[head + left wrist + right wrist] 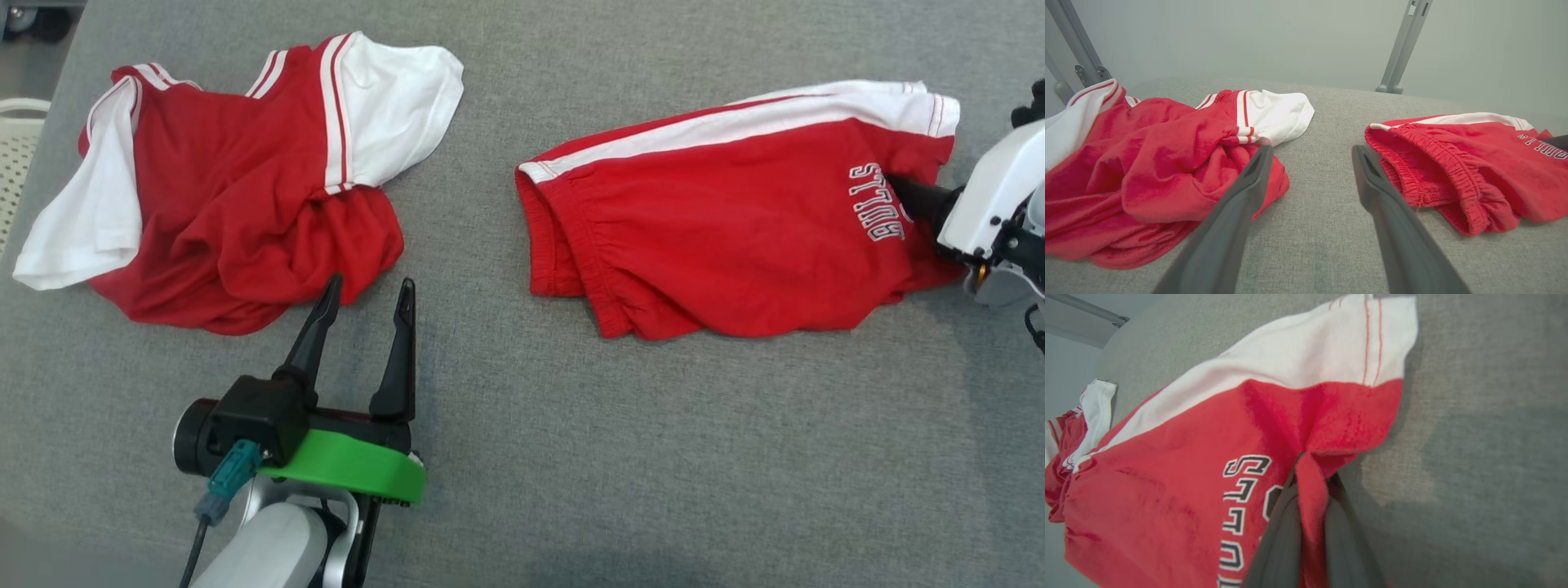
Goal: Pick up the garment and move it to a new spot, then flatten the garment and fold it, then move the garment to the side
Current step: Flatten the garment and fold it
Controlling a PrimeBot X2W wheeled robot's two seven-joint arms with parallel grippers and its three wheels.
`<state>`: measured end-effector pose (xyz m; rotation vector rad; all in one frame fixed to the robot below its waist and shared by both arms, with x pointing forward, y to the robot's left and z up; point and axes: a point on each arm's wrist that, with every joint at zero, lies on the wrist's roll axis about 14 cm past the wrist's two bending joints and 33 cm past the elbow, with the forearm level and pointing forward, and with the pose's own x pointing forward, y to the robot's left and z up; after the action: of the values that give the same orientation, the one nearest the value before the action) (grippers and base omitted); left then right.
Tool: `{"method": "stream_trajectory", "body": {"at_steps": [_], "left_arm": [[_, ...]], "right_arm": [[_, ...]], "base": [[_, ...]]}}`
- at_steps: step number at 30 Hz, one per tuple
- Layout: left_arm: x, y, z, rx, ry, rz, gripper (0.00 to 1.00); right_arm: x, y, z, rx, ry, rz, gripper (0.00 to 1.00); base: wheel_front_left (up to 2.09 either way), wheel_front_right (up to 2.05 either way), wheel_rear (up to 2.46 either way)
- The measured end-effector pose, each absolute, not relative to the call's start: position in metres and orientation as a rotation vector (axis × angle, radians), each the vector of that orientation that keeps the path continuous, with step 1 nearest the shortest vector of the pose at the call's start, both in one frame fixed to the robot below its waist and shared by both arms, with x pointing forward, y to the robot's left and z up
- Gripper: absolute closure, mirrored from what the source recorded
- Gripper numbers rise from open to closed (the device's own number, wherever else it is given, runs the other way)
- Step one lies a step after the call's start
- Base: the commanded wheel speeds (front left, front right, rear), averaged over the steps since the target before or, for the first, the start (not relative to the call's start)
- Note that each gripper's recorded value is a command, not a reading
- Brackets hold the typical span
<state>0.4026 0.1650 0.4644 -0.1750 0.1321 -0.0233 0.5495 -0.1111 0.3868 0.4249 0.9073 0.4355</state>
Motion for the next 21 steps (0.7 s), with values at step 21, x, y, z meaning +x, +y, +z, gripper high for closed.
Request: {"method": "stream_trajectory", "body": {"at_steps": [21], "left_arm": [[0.373, 0.142, 0.487, -0.201, 0.095, -0.124, 0.0]], "right_arm": [[0.439, -0.275, 0.425, 0.536, 0.775, 0.056, 1.0]], "base": [[0.0, 0.0, 0.0]]}}
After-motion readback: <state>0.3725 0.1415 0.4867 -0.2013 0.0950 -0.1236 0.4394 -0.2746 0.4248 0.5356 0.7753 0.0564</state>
